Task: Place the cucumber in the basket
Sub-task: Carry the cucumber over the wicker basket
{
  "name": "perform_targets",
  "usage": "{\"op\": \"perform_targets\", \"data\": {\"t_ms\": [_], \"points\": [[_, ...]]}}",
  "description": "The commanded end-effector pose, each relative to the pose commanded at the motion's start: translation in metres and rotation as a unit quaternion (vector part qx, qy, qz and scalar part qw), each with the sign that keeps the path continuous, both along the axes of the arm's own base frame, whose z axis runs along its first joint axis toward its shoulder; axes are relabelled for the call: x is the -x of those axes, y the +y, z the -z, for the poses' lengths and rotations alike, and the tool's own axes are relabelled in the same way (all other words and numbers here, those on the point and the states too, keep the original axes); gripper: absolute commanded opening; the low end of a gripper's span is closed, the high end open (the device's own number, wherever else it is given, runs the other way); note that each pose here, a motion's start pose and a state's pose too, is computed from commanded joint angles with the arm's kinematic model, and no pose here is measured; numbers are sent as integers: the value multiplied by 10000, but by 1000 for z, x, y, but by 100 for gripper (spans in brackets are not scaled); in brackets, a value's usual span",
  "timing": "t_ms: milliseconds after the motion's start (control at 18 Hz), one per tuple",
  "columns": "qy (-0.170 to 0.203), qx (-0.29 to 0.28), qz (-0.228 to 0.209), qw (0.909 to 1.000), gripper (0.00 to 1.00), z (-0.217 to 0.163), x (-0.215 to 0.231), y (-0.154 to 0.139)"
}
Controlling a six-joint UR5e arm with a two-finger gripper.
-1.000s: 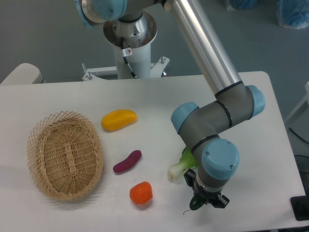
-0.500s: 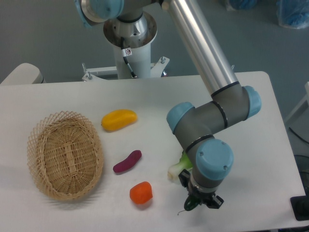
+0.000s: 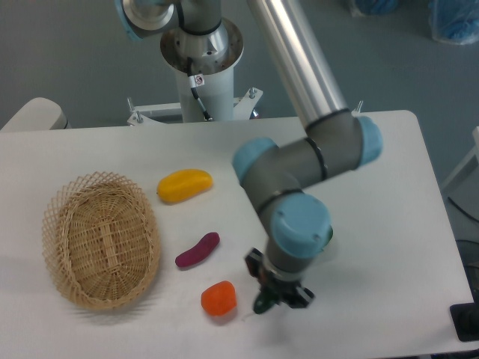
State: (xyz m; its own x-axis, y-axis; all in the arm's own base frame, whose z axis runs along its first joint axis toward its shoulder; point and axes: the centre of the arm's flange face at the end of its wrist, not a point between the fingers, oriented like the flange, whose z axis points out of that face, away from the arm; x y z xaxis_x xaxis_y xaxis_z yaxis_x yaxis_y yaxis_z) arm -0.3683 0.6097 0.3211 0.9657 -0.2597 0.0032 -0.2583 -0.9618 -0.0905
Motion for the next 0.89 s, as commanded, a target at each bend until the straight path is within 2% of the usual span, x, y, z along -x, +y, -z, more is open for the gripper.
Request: {"op": "perform_targets", "data": {"t_ms": [222,500,611,889], "points": [[-30,-14,-36,10000,33,-21,-77,6],[-125,187,139,9996,33,-4,-156,18],[-159,235,41,9996,33,2,-179,25],[-187,314,408,9985,33,20,-234,45]]}}
